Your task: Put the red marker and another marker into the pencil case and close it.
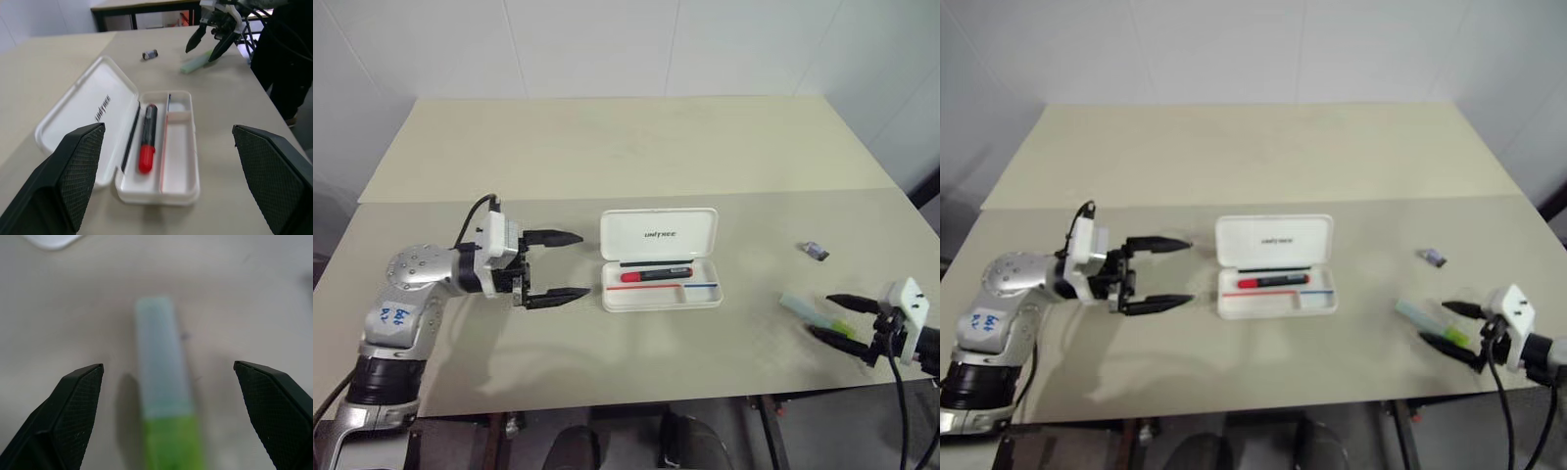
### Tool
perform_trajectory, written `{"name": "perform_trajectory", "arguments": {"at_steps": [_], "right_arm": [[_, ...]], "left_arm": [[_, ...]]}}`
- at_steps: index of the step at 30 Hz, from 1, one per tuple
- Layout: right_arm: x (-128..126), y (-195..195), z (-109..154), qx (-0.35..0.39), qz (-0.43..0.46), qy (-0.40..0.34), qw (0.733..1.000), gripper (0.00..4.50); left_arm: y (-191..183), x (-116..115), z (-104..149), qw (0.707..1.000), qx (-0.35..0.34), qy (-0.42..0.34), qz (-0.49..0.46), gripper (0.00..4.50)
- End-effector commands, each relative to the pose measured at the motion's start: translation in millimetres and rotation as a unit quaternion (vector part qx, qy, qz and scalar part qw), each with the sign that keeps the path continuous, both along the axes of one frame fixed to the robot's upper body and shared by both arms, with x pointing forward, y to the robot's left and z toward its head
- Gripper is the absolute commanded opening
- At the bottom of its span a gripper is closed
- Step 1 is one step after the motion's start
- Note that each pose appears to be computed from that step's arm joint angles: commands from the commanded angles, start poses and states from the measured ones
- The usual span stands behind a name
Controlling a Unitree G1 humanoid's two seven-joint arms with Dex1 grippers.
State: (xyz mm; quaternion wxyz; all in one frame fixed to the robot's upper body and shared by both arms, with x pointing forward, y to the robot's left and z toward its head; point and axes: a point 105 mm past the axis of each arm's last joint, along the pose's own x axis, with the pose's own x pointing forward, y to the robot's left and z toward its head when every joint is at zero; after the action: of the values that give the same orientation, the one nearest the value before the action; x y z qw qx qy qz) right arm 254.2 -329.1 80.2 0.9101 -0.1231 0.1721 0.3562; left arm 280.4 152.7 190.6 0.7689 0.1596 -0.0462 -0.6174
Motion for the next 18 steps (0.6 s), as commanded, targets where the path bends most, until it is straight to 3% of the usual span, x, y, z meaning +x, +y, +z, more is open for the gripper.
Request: {"name": "perform_trajectory", "arguments": {"at_steps": [1,3,13,18], "right_arm": [[-7.7,-3.9,-9.5,-0.007,-0.005,0.009,1.000,4.50],[-11.0,-7.6,-18.1,-0.007,-0.011,0.019,1.000,4.50],[-8.5,-8.0,-27.7,-0.002,-0.009,-0.003,1.000,1.22],[4.2,6.7,-15.5,-0.007,0.023,-0.046,0.999,1.14]], "left_arm": [[11.6,-8.7,8.8,1.000,0.010,-0.006,-0.009,4.46],[15.8,-8.6,8.7,1.000,0.019,-0.006,-0.011,4.46],[13.8,-4.4,13.0,0.999,0.028,-0.019,-0.020,4.50],[12.7,-3.3,10.4,0.999,0.025,-0.018,-0.019,4.50]]}}
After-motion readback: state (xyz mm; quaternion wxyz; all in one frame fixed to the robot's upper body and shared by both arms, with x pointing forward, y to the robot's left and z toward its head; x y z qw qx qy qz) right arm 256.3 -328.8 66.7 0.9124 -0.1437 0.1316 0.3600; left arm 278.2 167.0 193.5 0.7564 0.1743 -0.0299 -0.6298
